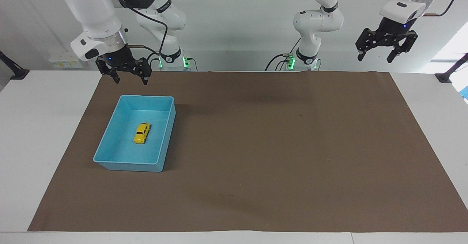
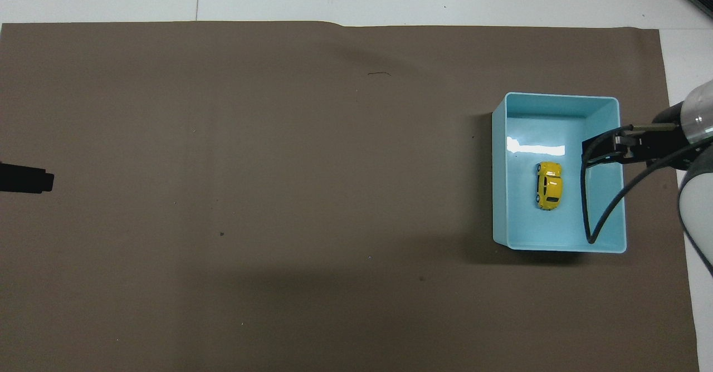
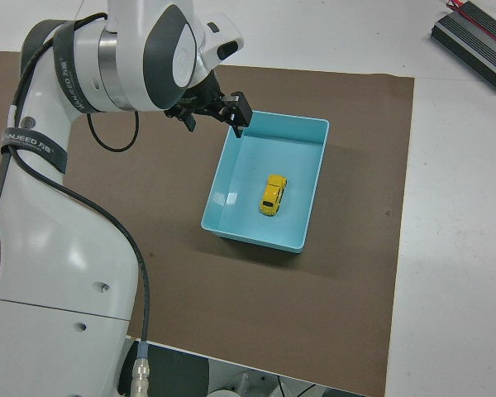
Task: Wind up and store yellow beetle car
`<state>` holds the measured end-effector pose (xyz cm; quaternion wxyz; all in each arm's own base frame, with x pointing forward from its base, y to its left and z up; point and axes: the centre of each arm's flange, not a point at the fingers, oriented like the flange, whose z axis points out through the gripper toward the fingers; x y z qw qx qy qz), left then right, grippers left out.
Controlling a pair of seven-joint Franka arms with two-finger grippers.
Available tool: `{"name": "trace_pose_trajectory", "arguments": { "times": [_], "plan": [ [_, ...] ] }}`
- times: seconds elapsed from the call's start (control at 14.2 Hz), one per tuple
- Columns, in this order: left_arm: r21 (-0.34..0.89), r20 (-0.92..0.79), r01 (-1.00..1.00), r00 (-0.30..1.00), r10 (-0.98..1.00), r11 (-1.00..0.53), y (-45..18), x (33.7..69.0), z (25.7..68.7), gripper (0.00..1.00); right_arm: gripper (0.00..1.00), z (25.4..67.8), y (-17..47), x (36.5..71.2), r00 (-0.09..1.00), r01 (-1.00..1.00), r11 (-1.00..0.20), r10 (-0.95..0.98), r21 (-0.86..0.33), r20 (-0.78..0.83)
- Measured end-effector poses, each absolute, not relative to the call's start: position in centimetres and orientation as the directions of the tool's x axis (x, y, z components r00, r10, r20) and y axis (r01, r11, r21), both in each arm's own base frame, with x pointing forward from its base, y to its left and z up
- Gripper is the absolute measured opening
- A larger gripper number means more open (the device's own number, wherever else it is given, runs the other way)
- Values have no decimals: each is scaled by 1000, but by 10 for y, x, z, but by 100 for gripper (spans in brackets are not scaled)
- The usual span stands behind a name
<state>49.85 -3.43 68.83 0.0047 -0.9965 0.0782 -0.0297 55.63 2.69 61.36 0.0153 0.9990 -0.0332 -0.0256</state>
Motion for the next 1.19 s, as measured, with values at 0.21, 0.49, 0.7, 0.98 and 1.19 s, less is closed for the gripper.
{"name": "trace_pose_trajectory", "arguments": {
  "times": [0.21,0.49,0.7,0.98,1.19],
  "plan": [
    [-14,58,-156,986,-156,-988,-34,498,688,100,100,614,27,559,997,-66,-997,-67,28,-46],
    [-14,58,-156,986,-156,-988,-34,498,688,100,100,613,27,561,997,-66,-998,-67,26,-43],
    [-14,58,-156,986,-156,-988,-34,498,688,100,100,613,27,561,997,-65,-998,-66,26,-42],
    [-14,58,-156,986,-156,-988,-34,498,688,100,100,614,27,559,996,-66,-997,-67,28,-54],
    [-14,58,-156,986,-156,-988,-34,498,688,100,100,620,27,558,997,-66,-997,-67,27,-48]
  ]
}}
